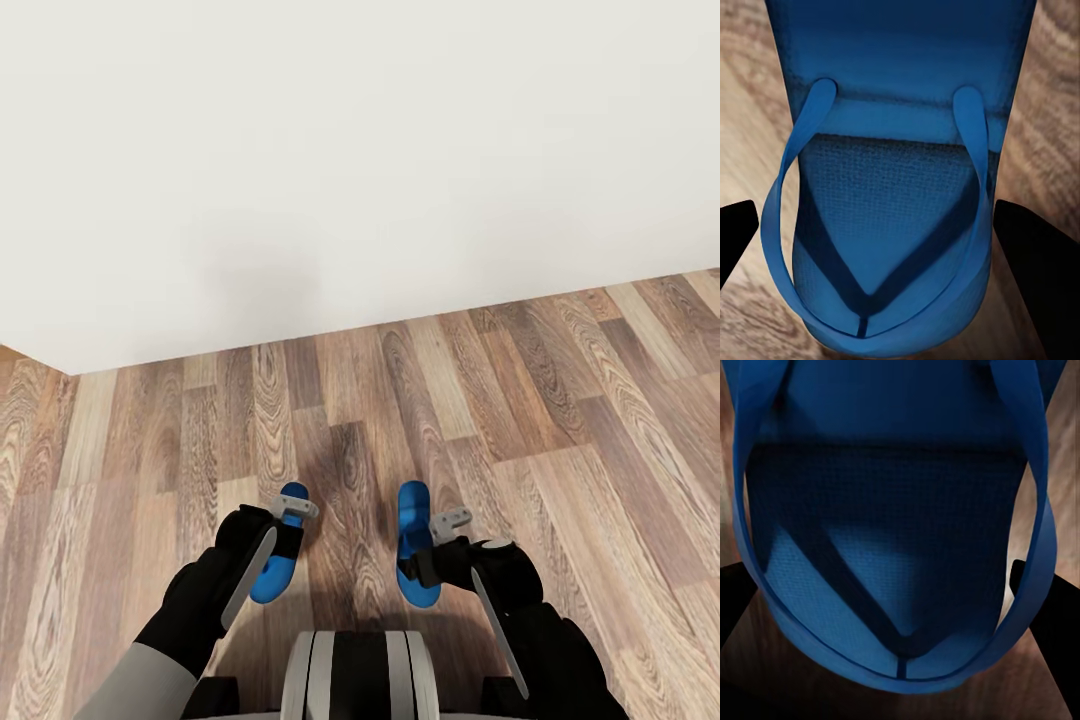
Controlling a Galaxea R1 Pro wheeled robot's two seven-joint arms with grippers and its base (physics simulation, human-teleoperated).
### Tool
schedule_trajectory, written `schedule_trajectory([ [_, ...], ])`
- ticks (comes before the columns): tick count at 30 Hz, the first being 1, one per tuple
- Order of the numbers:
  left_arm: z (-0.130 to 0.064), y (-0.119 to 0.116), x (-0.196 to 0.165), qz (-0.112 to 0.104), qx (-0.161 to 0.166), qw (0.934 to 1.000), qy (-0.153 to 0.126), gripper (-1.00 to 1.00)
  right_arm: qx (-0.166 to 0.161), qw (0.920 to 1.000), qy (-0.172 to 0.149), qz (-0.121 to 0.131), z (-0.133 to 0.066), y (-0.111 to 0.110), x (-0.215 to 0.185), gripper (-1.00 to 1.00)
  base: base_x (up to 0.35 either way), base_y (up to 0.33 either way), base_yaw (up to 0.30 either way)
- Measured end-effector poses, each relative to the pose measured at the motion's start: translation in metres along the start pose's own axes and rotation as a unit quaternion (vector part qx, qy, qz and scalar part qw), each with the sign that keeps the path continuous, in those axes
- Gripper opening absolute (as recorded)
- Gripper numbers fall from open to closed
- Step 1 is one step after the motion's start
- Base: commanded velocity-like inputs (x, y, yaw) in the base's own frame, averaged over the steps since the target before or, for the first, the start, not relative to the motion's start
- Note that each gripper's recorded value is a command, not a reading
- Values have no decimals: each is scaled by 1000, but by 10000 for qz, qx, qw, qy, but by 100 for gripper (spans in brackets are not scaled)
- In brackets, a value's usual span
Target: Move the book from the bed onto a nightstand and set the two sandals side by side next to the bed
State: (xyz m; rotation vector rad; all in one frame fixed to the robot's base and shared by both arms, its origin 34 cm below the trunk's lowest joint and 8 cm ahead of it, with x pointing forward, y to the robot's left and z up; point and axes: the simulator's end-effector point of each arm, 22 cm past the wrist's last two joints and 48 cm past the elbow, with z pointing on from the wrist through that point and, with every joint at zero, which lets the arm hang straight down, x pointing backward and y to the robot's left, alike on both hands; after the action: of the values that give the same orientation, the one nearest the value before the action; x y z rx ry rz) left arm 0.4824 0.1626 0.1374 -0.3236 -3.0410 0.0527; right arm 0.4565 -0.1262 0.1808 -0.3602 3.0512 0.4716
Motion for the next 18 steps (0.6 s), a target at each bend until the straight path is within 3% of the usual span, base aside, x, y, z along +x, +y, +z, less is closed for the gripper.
schedule_trajectory([
  [18,-12,2,-9,11,-35,9999,-129,-100,41,9999,-137,-44,-11,0,-10,-100,0,0,0],
])
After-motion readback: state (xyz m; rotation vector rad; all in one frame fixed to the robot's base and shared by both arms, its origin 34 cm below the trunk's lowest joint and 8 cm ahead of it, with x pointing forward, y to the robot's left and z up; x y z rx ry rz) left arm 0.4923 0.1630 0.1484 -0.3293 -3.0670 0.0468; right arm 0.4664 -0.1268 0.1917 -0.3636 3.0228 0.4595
